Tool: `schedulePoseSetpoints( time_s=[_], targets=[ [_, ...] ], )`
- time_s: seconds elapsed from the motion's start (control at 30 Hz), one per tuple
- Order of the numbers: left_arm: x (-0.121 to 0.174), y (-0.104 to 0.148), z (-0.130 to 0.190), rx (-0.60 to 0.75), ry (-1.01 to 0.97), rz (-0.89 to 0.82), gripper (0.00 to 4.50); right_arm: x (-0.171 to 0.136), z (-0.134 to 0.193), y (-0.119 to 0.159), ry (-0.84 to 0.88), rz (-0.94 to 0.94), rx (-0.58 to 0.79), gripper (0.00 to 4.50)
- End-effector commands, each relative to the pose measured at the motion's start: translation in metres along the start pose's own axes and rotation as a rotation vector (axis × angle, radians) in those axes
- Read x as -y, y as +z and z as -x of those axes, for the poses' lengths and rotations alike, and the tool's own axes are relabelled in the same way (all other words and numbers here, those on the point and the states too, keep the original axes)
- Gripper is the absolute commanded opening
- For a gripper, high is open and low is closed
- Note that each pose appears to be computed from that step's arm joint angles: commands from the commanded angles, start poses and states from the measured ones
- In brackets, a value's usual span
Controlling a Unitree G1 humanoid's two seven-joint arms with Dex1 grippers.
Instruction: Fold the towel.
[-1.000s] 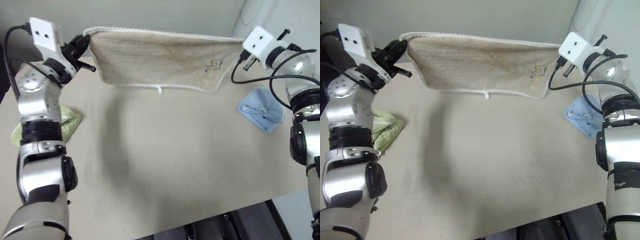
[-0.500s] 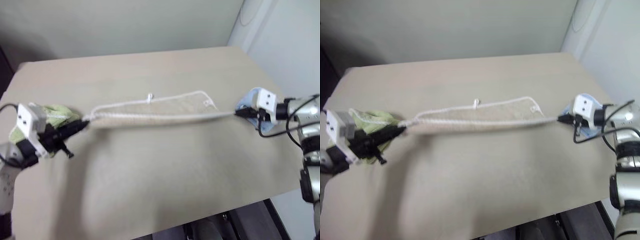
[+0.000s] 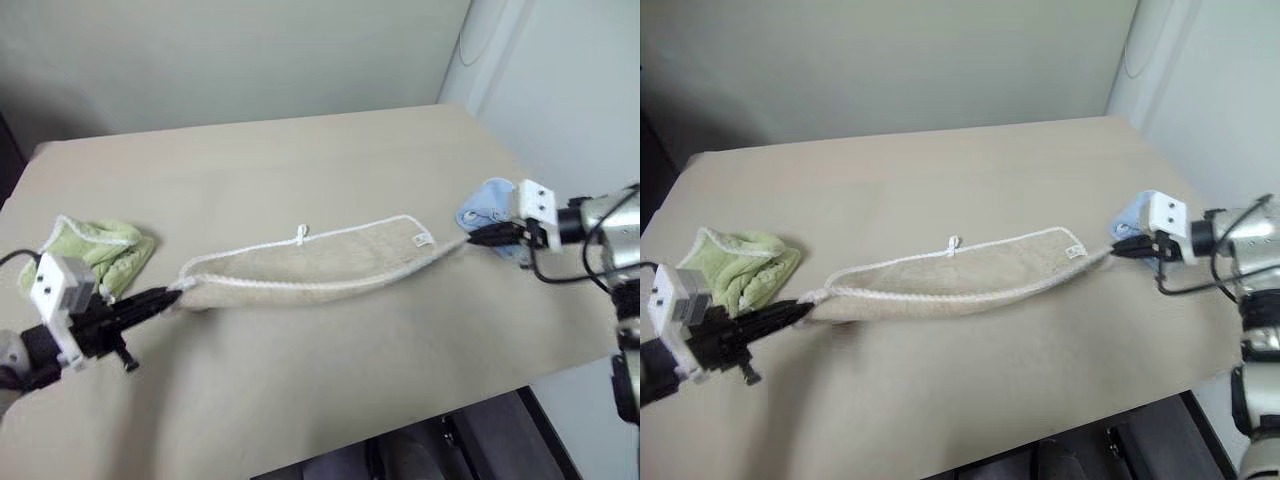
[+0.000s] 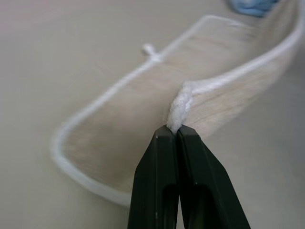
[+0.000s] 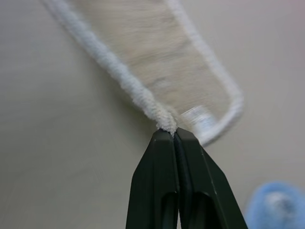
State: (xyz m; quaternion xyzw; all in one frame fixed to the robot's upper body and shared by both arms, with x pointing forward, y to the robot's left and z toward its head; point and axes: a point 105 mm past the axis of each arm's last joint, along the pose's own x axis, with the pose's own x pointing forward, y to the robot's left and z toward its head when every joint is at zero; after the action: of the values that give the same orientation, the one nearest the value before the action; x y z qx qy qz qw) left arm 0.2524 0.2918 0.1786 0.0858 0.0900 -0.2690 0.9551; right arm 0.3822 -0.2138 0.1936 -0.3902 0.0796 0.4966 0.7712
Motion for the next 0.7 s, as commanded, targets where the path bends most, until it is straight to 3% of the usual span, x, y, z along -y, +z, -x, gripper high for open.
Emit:
schedulePoseSetpoints(
  time_s=[0.03,0.17,0.4,0.7],
  targets=[
    [-0.031,0.002,-0.013,0.007,0.120,-0.029,0.00,0.026,-0.010,0.001,-0.137,0.053,-0.057,0.02],
    [-0.051,0.005,-0.033,0.006,0.172,-0.049,0.00,0.045,-0.027,0.007,-0.227,0.069,-0.096,0.02],
    [-0.054,-0.021,-0.059,-0.123,0.118,-0.084,0.00,0.049,-0.058,0.004,-0.268,0.113,-0.205,0.02],
    [-0.053,-0.042,-0.062,-0.221,0.078,-0.061,0.00,0.048,-0.067,-0.005,-0.299,0.106,-0.271,0.02]
  ],
)
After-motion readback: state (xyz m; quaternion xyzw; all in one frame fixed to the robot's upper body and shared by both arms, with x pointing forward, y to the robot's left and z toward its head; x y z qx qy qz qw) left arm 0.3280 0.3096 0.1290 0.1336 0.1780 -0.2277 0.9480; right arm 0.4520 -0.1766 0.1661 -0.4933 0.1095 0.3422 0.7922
